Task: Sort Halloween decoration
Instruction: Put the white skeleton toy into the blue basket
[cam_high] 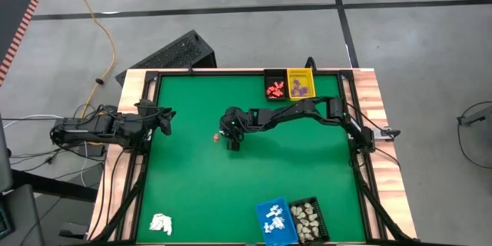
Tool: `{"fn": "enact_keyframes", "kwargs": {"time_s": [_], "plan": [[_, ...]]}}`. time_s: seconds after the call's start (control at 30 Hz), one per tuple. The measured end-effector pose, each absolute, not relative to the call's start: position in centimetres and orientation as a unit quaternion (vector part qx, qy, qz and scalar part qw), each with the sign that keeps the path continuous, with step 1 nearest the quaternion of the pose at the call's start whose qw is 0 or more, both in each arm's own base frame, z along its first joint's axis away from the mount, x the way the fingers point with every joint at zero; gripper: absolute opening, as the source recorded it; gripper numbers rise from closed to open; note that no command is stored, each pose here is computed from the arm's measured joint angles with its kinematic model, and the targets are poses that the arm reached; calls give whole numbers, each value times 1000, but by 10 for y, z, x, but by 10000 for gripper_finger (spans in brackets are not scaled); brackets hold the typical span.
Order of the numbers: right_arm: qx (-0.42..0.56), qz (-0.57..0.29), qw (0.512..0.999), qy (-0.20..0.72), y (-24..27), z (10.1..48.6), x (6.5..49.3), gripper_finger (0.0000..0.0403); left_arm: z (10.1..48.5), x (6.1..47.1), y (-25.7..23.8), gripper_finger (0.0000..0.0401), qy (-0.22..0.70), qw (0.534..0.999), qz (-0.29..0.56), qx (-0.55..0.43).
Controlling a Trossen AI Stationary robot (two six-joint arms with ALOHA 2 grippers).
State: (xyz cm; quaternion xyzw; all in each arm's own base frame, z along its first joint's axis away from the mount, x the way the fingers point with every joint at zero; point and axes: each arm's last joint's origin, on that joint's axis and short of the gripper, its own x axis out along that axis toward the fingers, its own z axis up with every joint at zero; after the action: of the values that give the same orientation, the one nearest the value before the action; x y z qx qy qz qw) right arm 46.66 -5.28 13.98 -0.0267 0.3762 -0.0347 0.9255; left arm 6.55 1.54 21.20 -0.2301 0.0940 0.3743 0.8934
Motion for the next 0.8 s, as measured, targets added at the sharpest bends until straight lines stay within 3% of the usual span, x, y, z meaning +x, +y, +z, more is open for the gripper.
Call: {"fn": "enact_keyframes", "kwargs": {"time_s": [0.17, 0.4, 0.8], "plan": [[-26, -31, 928, 370, -51, 161, 460, 23, 212, 66, 15, 121, 94, 893, 374, -231], [-35, -19, 945, 325, -35, 220, 447, 30, 212, 66, 15, 121, 93, 893, 374, -232], [-20, 67, 956, 287, 52, 320, 384, 30, 212, 66, 15, 121, 92, 892, 370, -241]]}}
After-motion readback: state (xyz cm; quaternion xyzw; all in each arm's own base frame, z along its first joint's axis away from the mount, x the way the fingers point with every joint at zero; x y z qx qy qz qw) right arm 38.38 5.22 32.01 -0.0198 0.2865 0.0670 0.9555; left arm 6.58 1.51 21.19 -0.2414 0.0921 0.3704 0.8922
